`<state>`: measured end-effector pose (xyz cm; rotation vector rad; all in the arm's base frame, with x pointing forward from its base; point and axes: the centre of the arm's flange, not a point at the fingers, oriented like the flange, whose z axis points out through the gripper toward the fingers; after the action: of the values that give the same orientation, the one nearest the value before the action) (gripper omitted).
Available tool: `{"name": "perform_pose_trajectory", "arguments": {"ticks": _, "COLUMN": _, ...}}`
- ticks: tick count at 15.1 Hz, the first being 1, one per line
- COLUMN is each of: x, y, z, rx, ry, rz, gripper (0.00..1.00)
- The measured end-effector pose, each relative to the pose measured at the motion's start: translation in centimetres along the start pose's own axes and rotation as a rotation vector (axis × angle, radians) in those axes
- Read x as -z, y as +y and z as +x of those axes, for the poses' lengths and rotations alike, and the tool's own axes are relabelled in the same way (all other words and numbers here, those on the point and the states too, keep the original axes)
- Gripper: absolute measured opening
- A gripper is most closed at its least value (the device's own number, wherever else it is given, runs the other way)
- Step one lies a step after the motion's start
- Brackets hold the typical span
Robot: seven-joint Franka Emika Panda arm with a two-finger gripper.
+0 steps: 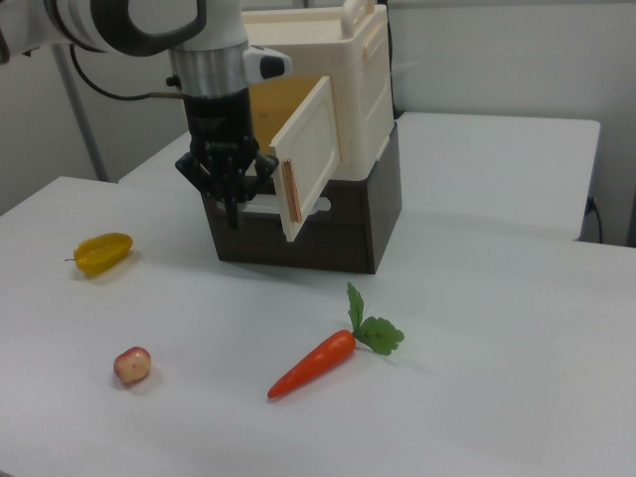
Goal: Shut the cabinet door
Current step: 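Move the gripper down beside the open cream cabinet door's outer edge, then push the cream door with the gripper, swinging it shut against the cabinet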
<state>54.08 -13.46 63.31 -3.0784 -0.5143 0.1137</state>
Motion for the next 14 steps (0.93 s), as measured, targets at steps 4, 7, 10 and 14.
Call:
{"name": "perform_pose_trajectory", "arguments": {"ticks": 4, "x": 0.6, "y": 1.2, "z": 0.3, "rx": 0.156, "ry": 0.061, "rz": -0.048, "gripper": 0.01}}
{"name": "perform_pose_trajectory", "arguments": {"ticks": 7, "x": 0.1, "y": 2.9, "z": 1.2, "rx": 0.249, "ry": 0.11, "rz": -0.105, "gripper": 0.01}}
{"name": "perform_pose_trajectory", "arguments": {"ticks": 10, "x": -1.6, "y": 5.6, "z": 3.1, "rx": 0.335, "ry": 0.155, "rz": -0.182, "gripper": 0.01}}
{"name": "perform_pose_trajectory", "arguments": {"ticks": 14, "x": -3.6, "y": 7.6, "z": 4.6, "rx": 0.394, "ry": 0.206, "rz": -0.209, "gripper": 0.01}}
